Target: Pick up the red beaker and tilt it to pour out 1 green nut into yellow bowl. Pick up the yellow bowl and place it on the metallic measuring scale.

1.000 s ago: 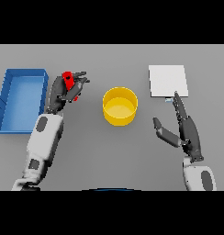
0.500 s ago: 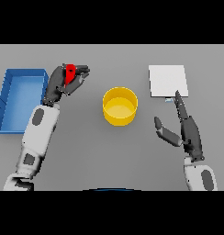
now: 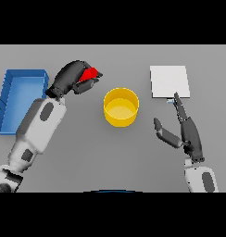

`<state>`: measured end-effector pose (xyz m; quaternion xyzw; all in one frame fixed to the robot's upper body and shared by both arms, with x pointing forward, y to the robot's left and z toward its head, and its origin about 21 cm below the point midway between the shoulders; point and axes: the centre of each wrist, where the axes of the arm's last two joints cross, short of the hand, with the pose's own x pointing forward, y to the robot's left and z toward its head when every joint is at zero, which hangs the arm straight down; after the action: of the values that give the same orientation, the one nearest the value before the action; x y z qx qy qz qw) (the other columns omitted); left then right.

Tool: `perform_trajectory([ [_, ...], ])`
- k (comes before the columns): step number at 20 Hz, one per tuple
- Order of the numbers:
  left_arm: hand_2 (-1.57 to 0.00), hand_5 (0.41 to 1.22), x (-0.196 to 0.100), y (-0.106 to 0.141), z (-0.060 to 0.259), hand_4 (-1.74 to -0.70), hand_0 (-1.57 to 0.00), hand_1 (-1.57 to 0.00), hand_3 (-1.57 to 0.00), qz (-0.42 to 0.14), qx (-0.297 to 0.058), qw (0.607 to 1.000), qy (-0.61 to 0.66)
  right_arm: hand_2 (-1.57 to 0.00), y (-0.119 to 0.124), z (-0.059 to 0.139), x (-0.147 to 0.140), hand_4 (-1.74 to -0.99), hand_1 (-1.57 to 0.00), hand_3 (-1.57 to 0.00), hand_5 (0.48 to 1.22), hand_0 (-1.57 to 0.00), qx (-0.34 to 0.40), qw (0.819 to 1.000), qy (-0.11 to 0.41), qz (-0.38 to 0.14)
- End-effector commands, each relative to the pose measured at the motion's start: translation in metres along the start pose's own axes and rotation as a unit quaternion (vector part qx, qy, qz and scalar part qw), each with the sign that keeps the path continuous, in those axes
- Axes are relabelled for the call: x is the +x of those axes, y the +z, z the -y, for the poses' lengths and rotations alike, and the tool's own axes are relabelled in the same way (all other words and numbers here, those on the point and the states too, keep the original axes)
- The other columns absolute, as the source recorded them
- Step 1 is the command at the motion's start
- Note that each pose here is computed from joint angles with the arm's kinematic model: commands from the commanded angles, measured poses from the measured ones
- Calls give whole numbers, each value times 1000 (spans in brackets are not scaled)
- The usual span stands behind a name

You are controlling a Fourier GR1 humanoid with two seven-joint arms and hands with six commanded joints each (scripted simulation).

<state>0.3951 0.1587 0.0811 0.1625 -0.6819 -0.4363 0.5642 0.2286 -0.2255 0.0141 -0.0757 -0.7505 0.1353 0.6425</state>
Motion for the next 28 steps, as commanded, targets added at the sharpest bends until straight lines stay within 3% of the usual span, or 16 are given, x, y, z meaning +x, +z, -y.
perform_trajectory([
  [1,-1570,1139,9,-5,1,-1740,-1570,-1570,-1569,3,-10,1000,-29,1,-2,-1,2,-1178,1,1,667,1,0,1000,-3,2],
  [7,-1571,1197,36,-20,9,-1741,-1571,-1571,-1571,4,-85,966,-243,1,3,-1,3,-1187,1,1,676,1,-3,1000,-13,1],
  [8,-1571,1202,43,-25,10,-1689,-1571,-1571,-1571,1,-97,957,-273,1,2,2,2,-1191,1,1,675,1,-7,1000,-12,-6],
  [11,-1571,1211,49,-31,8,-1710,-1571,-1571,-1383,16,-137,923,-358,1,3,-2,-1,-1195,1,1,671,1,-7,1000,-28,-11],
  [15,-1571,1217,69,-42,8,-1719,-1571,-1571,-1295,37,-176,877,-446,1,4,-5,-1,-1206,1,1,639,1,-7,999,-51,-17],
  [20,-1571,1220,84,-52,16,-1729,-1571,-1571,-1480,74,-209,818,-531,1,8,-2,-2,-1214,1,1,600,1,-18,999,-35,-6],
  [28,-1571,1221,104,-59,22,-1738,-1571,-1571,-1556,118,-231,705,-660,1,5,-6,-3,-1148,1,1,566,1,-24,999,-29,-6],
])
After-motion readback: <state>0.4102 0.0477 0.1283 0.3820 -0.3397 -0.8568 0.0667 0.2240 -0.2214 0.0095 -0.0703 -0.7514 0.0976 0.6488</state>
